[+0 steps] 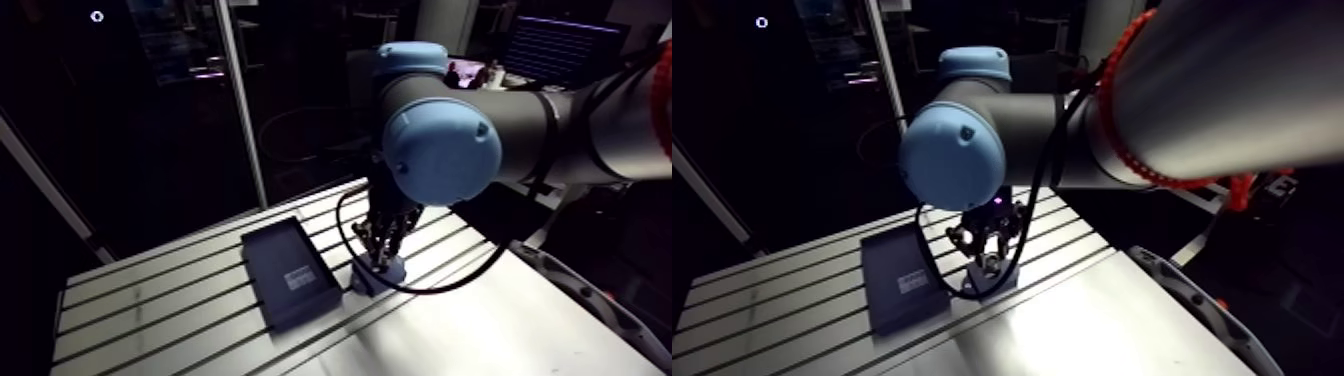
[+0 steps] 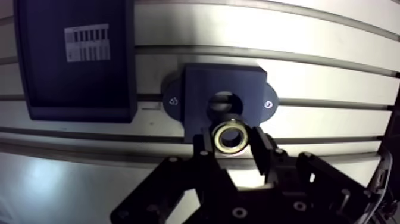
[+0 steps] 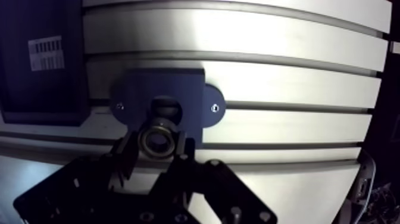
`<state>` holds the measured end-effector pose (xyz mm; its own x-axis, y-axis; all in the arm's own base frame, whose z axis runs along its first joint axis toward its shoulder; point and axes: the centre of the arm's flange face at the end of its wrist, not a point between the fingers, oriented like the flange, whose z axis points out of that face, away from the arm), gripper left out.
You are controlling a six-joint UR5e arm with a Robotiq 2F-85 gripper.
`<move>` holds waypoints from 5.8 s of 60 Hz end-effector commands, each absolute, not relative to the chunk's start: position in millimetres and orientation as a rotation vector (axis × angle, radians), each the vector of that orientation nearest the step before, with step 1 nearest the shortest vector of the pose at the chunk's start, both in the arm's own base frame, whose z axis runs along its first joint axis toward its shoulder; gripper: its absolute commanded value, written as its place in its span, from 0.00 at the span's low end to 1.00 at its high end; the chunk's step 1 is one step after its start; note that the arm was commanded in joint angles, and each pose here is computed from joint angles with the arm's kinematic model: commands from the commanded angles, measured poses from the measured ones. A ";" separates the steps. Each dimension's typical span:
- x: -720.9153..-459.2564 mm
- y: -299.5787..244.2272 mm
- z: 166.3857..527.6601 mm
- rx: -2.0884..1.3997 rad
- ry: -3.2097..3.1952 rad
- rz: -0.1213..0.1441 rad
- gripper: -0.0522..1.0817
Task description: Pick up the bearing and press it into the housing until flush.
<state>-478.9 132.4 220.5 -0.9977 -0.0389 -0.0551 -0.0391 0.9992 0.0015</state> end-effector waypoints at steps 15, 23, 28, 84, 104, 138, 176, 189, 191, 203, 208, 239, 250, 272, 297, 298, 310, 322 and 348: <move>-484.0 135.3 207.5 -0.061 3.090 0.014 0.65; -483.8 134.3 206.8 -0.066 3.088 0.012 0.65; -483.9 134.2 205.4 -0.060 3.087 0.008 0.65; -487.3 133.4 193.8 -0.050 3.070 -0.009 0.65; -489.7 133.2 192.3 -0.052 3.068 -0.012 0.65; -488.8 132.7 192.0 -0.055 3.067 -0.010 0.65; -488.7 132.7 188.7 -0.052 3.063 -0.013 0.65; -488.7 132.6 187.8 -0.052 3.061 -0.014 0.65; -488.7 132.7 187.9 -0.052 3.062 -0.014 0.65; -488.8 132.7 187.2 -0.052 3.060 -0.015 0.64; -489.2 132.9 188.3 -0.052 3.063 -0.013 0.62; -493.0 134.5 209.0 -0.057 3.098 0.008 0.05; -490.2 131.4 232.3 -0.052 3.100 0.003 0.05; -484.7 126.4 265.2 0.030 3.096 -0.003 0.53; -486.4 123.6 253.4 0.055 3.080 -0.020 0.78; -486.7 123.7 252.6 0.057 3.079 -0.020 0.79; -487.5 124.4 242.7 0.067 3.067 -0.028 0.82; -487.5 124.7 237.9 0.078 3.067 -0.022 0.85; -491.8 127.5 219.9 0.073 3.069 -0.015 0.89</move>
<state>-490.3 126.6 228.7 -0.9960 0.0488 -0.0743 0.0496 0.9987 -0.0099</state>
